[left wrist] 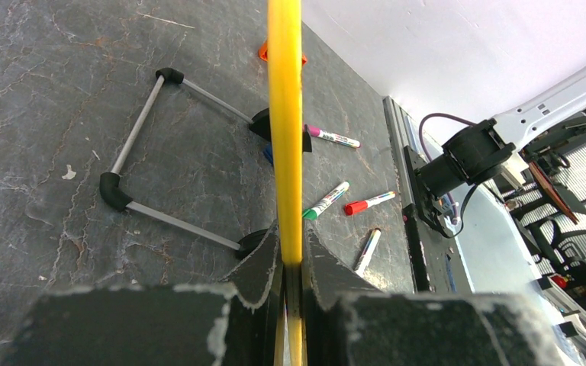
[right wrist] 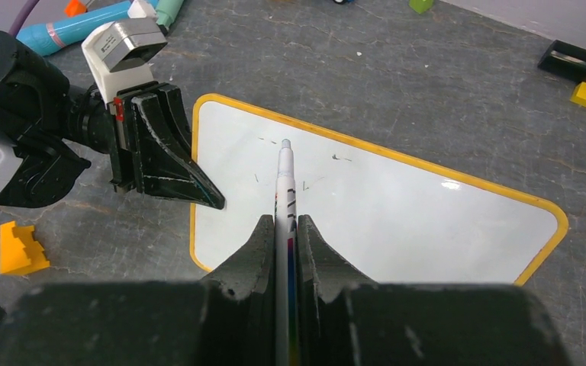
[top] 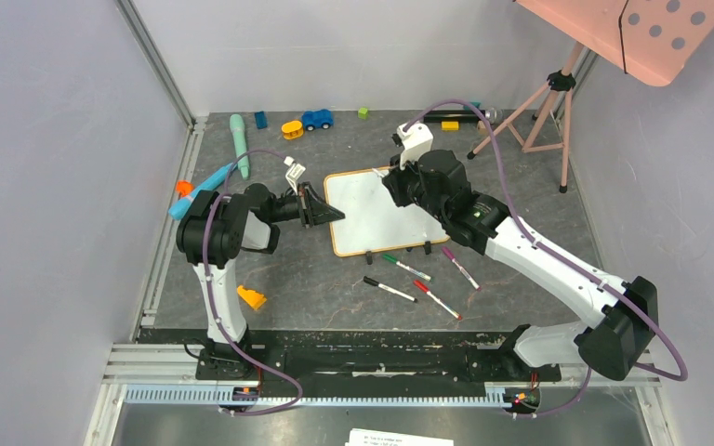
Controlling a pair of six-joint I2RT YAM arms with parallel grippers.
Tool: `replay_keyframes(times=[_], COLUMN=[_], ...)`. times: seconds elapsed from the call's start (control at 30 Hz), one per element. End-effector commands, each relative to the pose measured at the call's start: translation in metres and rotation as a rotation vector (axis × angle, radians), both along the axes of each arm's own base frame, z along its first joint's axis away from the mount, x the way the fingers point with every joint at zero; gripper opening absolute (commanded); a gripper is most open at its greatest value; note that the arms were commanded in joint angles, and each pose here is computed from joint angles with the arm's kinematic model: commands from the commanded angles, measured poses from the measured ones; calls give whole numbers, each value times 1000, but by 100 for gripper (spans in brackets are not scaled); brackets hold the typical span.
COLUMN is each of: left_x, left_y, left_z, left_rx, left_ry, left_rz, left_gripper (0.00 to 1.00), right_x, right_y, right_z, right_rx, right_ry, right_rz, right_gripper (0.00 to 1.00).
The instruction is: Write a sentence on the whiteboard
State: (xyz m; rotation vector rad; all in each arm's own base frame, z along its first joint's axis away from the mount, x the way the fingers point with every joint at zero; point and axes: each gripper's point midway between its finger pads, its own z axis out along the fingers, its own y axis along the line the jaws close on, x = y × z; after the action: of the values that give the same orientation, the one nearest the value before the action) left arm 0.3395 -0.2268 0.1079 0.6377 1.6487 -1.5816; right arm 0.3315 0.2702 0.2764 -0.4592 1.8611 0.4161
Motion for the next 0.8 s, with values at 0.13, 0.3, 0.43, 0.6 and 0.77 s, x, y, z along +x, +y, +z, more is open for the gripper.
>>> replay_keyframes(times=[0.13, 0.3, 0.43, 0.6, 0.77], left_x=[5, 4, 5, 4, 3], left_y=[-1, -1, -1, -2, -3], left_z=[13, 13, 13, 13, 13], left_rx=[-11, -11, -12, -13, -12], left_ry=[-135, -140, -137, -131, -131], left_rz=[23, 43, 52, 42, 33], left_gripper=[3, 4, 4, 4, 5], right_x=[-6, -15, -15, -15, -19], right_y=[14, 31, 38, 41, 52], right_z=[13, 16, 11, 0, -4], right_rx=[37, 59, 44, 13, -30], right_ry=[-33, -53, -41, -4, -18], right_rz=[62, 151, 154, 141, 153], right_gripper=[0, 0, 0, 0, 0])
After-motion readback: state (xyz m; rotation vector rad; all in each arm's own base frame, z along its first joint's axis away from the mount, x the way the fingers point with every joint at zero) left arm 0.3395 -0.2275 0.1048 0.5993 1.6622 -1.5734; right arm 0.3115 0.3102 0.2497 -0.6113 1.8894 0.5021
